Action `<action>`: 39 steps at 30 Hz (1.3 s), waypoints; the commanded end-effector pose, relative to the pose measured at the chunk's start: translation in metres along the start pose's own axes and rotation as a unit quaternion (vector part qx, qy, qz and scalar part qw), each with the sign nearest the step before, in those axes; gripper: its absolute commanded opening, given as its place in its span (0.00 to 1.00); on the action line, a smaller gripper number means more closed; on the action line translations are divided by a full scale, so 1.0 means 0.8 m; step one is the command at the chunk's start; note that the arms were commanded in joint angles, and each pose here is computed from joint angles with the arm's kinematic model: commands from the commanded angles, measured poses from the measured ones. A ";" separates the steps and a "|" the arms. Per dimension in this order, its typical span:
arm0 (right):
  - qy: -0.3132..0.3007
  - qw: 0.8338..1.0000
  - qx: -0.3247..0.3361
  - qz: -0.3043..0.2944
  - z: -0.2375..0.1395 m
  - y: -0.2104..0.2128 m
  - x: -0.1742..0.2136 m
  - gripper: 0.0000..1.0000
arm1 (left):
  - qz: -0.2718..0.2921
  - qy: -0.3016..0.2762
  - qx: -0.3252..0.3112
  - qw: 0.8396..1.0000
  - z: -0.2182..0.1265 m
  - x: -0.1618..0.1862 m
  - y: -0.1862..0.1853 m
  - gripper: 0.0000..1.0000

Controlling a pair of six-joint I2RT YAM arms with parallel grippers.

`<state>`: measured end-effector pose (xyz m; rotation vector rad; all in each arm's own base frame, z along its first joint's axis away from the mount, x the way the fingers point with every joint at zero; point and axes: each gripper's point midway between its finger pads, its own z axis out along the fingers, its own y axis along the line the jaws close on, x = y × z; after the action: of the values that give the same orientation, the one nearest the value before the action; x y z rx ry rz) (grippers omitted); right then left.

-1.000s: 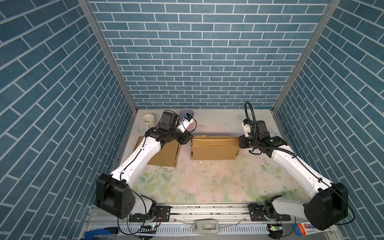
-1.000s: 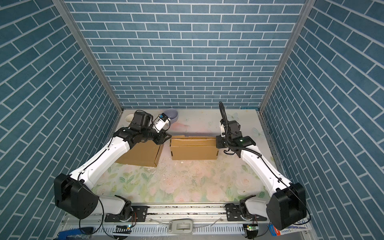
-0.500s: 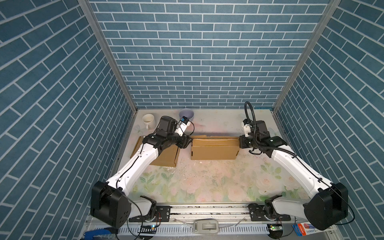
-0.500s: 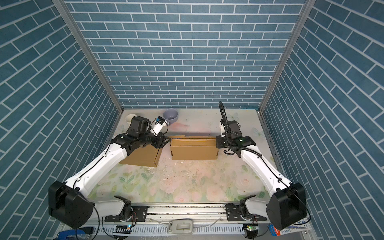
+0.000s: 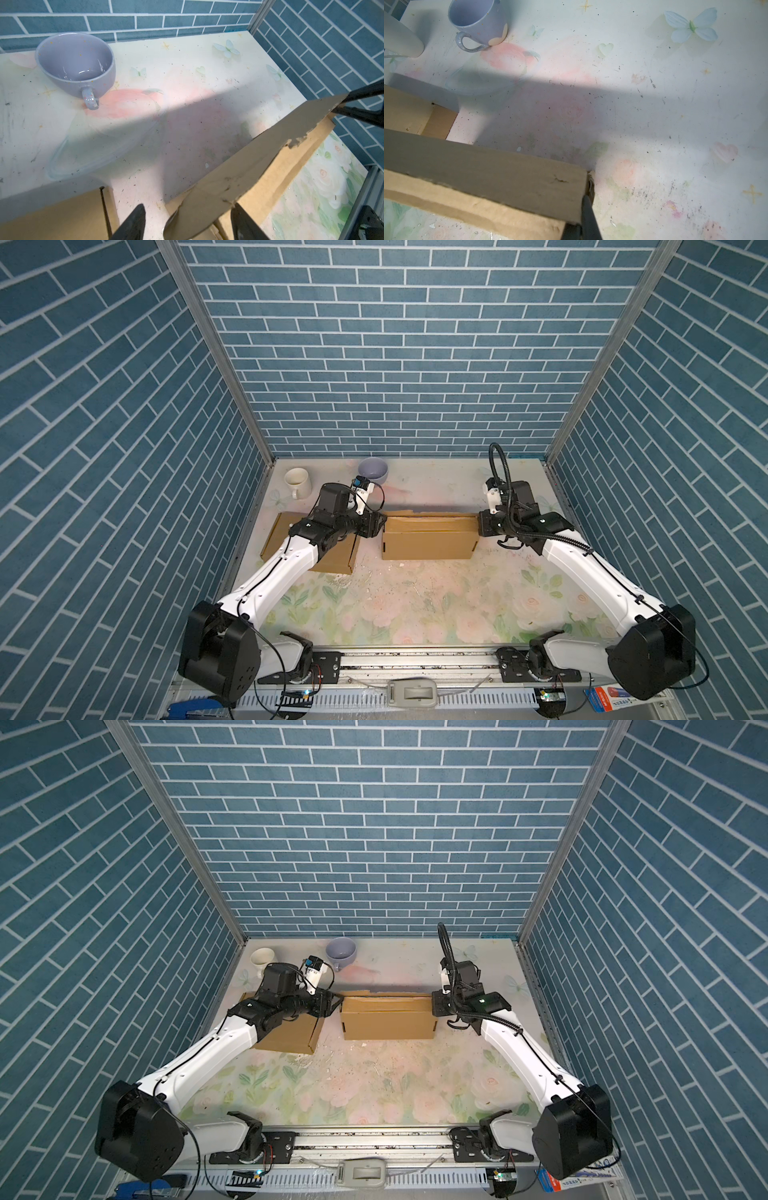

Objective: Fold the paper box

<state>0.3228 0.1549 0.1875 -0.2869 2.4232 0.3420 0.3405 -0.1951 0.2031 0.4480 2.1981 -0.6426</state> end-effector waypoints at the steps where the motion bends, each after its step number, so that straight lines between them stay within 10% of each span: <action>1: 0.084 0.996 0.021 0.006 0.014 -0.011 0.056 0.00 | -0.016 -0.005 -0.005 1.000 0.009 0.002 0.008 0.66; 19: 0.082 0.996 0.024 0.004 0.013 -0.012 0.053 0.00 | -0.005 0.117 -0.052 0.992 0.033 0.077 0.040 0.45; 39: 0.083 0.996 0.021 0.005 0.015 -0.010 0.053 0.00 | 0.131 0.074 -0.042 0.988 -0.017 -0.005 0.015 0.60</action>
<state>0.3248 0.1571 0.1865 -0.2912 2.4185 0.3359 0.3404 -0.1824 0.2142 0.6582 2.2341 -0.4394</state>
